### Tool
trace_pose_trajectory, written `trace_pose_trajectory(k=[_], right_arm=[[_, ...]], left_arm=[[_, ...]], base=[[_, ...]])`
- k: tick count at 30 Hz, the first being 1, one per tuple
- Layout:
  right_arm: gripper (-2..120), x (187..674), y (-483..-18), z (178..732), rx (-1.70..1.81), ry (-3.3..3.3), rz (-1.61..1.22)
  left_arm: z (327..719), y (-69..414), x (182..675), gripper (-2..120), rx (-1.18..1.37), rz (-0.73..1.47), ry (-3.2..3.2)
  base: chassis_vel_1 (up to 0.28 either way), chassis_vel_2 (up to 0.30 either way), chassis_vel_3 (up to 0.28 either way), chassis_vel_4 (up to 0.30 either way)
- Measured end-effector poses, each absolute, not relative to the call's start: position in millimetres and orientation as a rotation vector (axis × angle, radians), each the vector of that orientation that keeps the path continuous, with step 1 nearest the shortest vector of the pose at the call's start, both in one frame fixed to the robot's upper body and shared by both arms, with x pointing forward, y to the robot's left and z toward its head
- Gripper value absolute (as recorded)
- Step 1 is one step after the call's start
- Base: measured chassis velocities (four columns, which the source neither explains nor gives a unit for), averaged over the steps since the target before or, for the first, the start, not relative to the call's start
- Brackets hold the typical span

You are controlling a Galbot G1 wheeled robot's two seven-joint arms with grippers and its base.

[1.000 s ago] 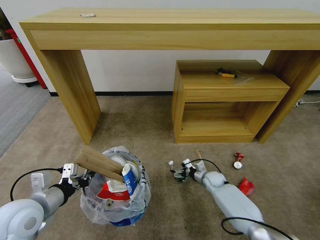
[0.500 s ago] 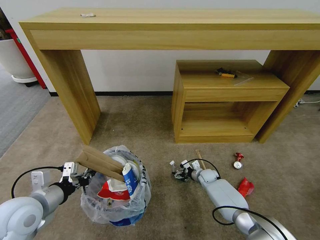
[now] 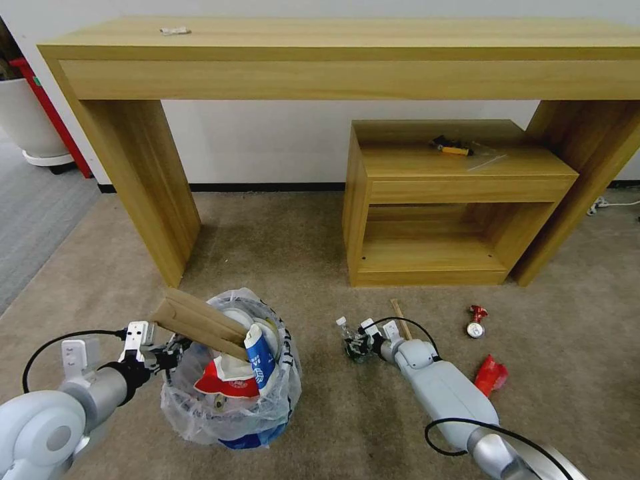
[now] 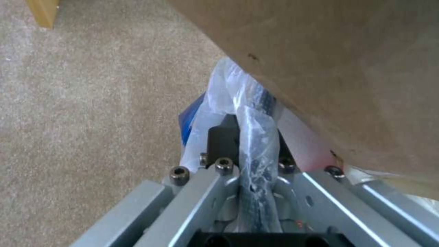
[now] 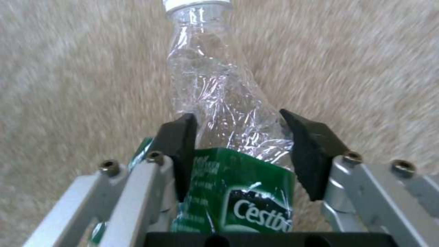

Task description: Pick up the trash bin and place the garbage on the floor into it.

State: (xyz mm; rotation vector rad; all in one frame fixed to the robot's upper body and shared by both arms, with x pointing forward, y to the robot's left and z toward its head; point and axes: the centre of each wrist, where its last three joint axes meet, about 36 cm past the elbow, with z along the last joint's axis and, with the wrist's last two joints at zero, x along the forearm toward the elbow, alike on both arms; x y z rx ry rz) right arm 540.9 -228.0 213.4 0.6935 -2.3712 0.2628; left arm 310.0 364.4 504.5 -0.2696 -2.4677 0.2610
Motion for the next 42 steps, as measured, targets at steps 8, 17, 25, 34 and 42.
trace_pose_trajectory(k=[8, 17, 25, 34, 42], right_arm=[[21, 527.1, -231.9, 253.0, 0.714, -2.515, 0.274], [0, 522.7, -239.0, 340.2, 0.829, -2.71, 0.277], [0, 518.8, -234.6, 358.8, 0.86, -2.742, 0.295], [7, 523.4, -237.1, 338.6, 0.78, -2.699, 0.253], [38, 475.3, -247.1, 330.3, 0.58, -2.792, 0.035]], left_arm=[[505.0, 363.0, 311.9, 0, -0.279, 0.253, -2.467], [503.2, 366.9, 322.5, 0, -0.283, 0.226, -2.458], [503.0, 370.6, 323.9, 0, -0.282, 0.224, -2.452], [500.3, 370.1, 320.0, 0, -0.271, 0.25, -2.455], [495.7, 369.3, 311.4, 0, -0.247, 0.285, -2.463]], base=[[0.0, 0.0, 0.0, 0.0], [0.0, 0.0, 0.0, 0.0], [0.0, 0.0, 0.0, 0.0], [0.0, 0.0, 0.0, 0.0], [0.0, 0.0, 0.0, 0.0]])
